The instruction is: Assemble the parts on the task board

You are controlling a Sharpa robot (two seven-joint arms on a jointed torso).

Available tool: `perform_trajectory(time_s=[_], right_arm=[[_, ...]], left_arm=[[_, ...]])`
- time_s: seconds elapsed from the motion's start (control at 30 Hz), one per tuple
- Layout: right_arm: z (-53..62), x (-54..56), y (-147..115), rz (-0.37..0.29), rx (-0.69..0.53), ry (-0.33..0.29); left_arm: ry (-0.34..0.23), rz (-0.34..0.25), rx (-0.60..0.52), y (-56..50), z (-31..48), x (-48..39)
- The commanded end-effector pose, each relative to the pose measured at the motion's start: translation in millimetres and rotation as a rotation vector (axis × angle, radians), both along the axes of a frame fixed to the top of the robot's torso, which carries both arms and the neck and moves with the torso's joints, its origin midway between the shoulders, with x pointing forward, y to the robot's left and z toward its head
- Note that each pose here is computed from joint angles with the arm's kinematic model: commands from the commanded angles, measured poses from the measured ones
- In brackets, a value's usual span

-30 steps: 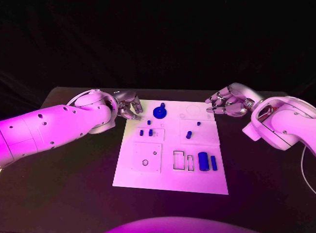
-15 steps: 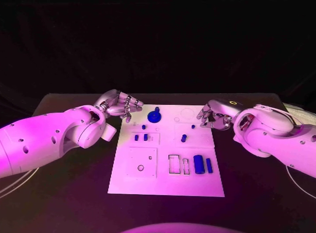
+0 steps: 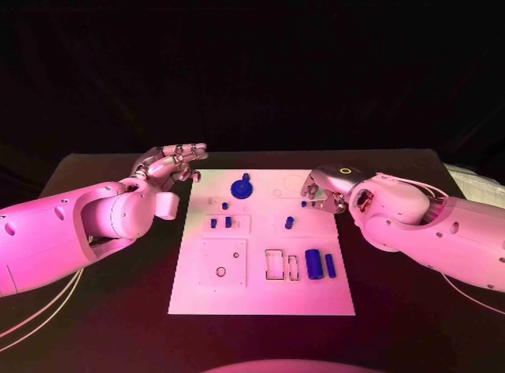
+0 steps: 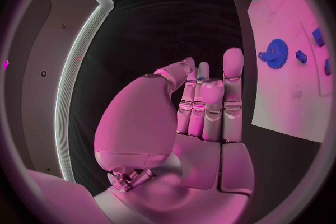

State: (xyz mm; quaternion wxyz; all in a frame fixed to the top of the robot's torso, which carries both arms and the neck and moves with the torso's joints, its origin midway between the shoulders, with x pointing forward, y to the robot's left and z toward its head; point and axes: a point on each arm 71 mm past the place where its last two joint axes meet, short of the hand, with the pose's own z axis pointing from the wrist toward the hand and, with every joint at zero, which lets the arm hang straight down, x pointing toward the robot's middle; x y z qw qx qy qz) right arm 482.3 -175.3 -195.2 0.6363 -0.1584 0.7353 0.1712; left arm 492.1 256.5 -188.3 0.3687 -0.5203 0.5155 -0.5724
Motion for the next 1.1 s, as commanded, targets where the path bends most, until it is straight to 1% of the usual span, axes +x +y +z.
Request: perform_trajectory(time_s=[0.03,0.27,0.53,0.77,1.0,1.1], right_arm=[[-5.0,1.9,2,0.006,-0.057,0.002],[-10.6,1.2,8,0.025,-0.062,0.031],[-15.5,-0.8,14,0.047,-0.068,0.042],[-19.2,-1.0,15,0.051,-0.085,0.061],[-25.2,-1.0,16,0.036,-0.174,0.092],[-26.8,-1.0,15,0.028,-0.203,0.096]], left_arm=[[0.001,0.019,-0.067,-0.8,1.6,-1.0],[0.005,0.015,-0.067,-1.3,1.5,-1.8],[0.014,0.013,-0.053,-1.2,0.9,-2.2],[0.018,0.019,-0.032,-0.2,0.4,-2.5],[0.019,0.014,-0.025,-1.3,0.5,-3.2],[0.02,0.012,-0.024,-1.7,0.6,-3.5]])
